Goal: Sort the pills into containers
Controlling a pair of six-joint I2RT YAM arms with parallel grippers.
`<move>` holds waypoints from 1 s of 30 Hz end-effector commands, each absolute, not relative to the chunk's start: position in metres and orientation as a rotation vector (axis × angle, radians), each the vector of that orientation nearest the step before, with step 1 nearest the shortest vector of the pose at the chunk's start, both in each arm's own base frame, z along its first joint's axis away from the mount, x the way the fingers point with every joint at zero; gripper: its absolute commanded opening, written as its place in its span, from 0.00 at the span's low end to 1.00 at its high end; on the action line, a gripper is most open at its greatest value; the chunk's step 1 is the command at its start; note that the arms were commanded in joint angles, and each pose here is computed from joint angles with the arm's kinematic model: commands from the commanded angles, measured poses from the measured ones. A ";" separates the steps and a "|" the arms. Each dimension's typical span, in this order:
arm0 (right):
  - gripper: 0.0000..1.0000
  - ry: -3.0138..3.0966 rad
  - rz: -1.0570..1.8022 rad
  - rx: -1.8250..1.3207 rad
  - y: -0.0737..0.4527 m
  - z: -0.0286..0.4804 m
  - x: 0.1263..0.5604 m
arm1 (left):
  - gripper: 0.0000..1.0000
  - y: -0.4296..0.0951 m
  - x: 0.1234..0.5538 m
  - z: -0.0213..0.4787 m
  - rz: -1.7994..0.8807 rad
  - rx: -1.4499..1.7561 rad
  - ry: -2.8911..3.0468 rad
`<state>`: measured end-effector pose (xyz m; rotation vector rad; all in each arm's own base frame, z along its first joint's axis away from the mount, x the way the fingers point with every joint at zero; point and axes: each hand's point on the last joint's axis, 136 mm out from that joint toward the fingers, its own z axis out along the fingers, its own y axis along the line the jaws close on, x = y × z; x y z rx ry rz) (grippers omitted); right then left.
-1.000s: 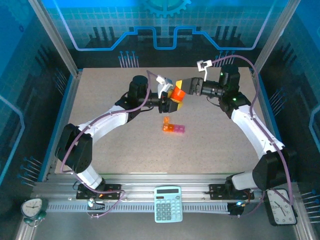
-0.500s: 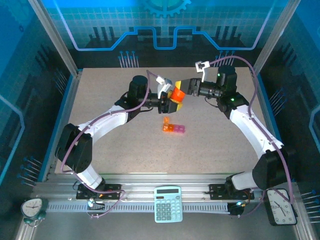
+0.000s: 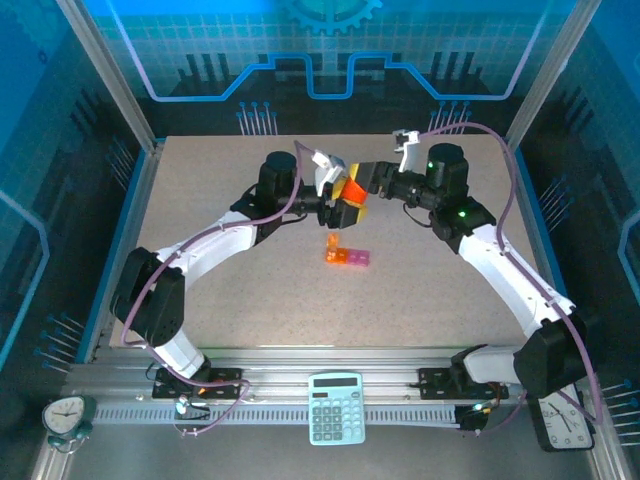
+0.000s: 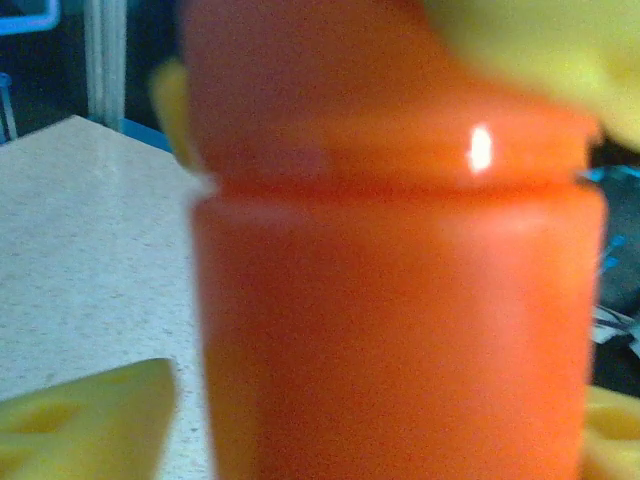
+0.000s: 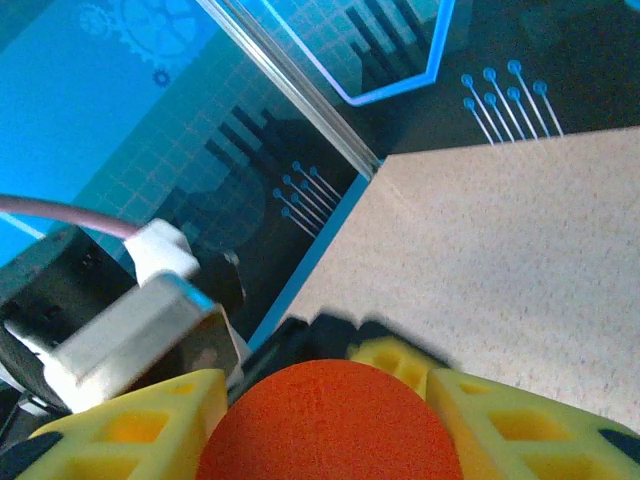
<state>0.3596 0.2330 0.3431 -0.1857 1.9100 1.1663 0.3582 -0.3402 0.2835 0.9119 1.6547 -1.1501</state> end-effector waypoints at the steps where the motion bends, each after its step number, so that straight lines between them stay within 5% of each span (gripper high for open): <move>1: 0.22 1.948 1.141 -0.131 0.225 0.334 0.365 | 0.99 -0.331 0.366 0.288 -1.056 0.873 1.624; 17: 0.23 2.010 0.644 0.171 0.108 0.239 0.406 | 0.99 -0.289 0.353 0.257 -0.913 0.705 1.709; 30: 0.22 1.970 0.270 0.264 0.067 0.171 0.401 | 0.99 -0.254 0.359 0.258 -0.698 0.592 1.744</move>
